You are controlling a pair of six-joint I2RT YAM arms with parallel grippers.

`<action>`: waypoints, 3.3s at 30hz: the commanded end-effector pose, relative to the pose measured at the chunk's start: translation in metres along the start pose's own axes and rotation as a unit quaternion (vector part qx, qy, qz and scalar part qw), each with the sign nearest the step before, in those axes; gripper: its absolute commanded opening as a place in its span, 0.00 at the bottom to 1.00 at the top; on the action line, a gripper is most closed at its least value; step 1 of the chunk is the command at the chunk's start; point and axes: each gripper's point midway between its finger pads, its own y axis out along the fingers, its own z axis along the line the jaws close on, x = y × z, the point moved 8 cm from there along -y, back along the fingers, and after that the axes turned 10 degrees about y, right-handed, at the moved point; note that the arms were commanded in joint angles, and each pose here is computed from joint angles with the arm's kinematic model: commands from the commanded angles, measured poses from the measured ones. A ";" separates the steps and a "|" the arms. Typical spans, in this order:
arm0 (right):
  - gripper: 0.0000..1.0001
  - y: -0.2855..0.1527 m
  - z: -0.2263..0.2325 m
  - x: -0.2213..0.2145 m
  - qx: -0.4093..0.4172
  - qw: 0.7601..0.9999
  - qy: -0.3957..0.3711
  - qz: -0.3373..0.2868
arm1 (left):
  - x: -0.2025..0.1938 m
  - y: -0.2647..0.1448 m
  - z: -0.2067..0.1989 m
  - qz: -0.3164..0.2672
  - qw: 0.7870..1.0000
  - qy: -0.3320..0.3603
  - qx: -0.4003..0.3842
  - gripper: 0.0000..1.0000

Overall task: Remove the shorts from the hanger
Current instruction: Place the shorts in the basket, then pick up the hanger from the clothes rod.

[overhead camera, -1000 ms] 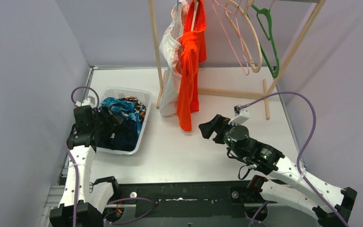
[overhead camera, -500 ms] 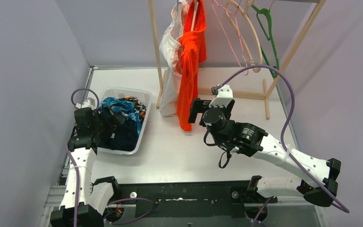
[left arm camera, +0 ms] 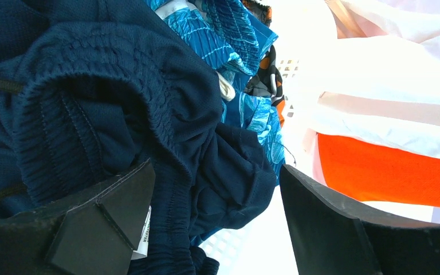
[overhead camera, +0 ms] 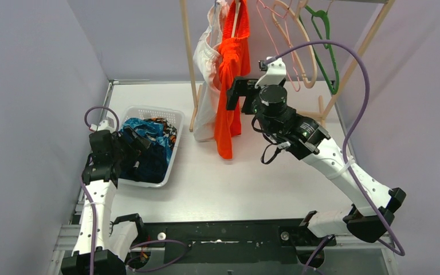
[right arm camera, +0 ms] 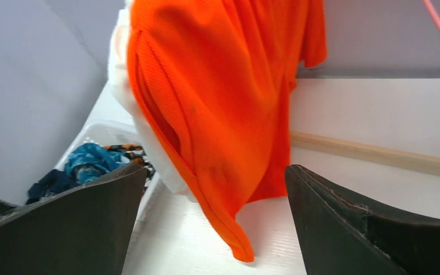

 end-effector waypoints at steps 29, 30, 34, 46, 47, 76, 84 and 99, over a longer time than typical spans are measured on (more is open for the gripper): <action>0.57 0.073 0.014 0.077 -0.018 0.998 -0.006 -0.064 | 0.010 0.003 -0.004 -0.020 1.000 0.005 -0.018 0.80; 0.52 0.072 0.013 0.077 -0.015 0.998 -0.006 -0.063 | 0.010 0.003 -0.004 -0.021 1.000 0.006 -0.020 0.80; 0.50 0.067 0.012 0.085 -0.010 0.997 -0.002 -0.080 | 0.009 0.002 -0.004 -0.020 1.000 0.006 -0.019 0.80; 0.62 0.102 0.007 0.086 0.014 0.999 -0.029 -0.040 | 0.008 0.001 -0.007 -0.020 0.999 0.012 -0.035 0.80; 0.60 0.104 0.007 0.085 0.017 0.999 -0.032 -0.036 | 0.007 0.001 -0.008 -0.019 0.999 0.013 -0.035 0.80; 0.00 0.067 0.006 0.127 -0.047 0.964 -0.092 -0.246 | 0.005 0.004 -0.007 -0.015 0.999 0.016 -0.045 0.80; 0.00 0.068 -0.004 0.130 -0.004 0.972 -0.042 -0.233 | 0.005 0.005 -0.008 -0.012 0.999 0.015 -0.047 0.80; 0.00 0.060 0.005 0.153 0.037 0.973 -0.016 -0.229 | 0.004 0.007 -0.007 -0.008 0.999 0.011 -0.045 0.80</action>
